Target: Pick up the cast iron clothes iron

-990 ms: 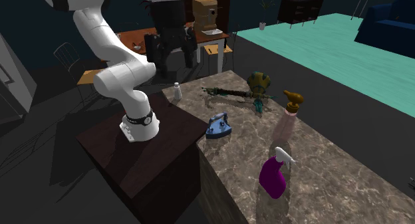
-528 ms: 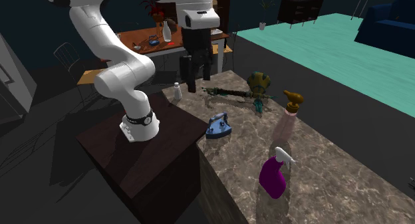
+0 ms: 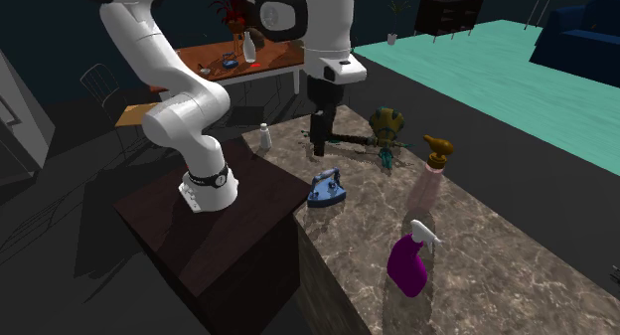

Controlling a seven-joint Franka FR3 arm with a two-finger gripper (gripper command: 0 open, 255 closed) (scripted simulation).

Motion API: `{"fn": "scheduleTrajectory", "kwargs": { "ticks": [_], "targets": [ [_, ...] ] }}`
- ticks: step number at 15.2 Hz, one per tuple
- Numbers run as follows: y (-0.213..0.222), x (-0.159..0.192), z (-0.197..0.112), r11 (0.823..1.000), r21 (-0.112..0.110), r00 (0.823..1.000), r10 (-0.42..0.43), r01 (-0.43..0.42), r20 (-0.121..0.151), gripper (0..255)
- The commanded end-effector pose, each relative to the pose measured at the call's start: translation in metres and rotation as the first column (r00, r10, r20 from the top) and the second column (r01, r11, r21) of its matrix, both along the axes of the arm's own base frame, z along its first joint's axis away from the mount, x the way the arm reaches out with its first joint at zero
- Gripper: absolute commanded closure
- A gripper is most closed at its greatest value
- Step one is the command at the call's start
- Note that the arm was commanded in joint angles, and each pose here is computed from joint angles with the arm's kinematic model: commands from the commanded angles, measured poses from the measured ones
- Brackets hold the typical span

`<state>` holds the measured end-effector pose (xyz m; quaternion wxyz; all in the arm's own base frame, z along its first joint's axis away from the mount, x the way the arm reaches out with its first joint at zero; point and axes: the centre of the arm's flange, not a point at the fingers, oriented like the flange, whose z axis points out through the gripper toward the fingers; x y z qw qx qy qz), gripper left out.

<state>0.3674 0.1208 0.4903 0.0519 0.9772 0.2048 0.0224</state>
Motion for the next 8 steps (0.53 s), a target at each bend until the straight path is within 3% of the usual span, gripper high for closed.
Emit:
{"fn": "scheduleTrajectory", "kwargs": {
  "ticks": [1, 8],
  "targets": [
    [0.020, 0.001, -0.020, 0.999, -0.005, 0.999, 0.047, -0.047, -0.019, 0],
    [0.083, -0.001, -0.089, 0.978, -0.016, 0.975, 0.205, -0.207, -0.088, 0]
  ]
}}
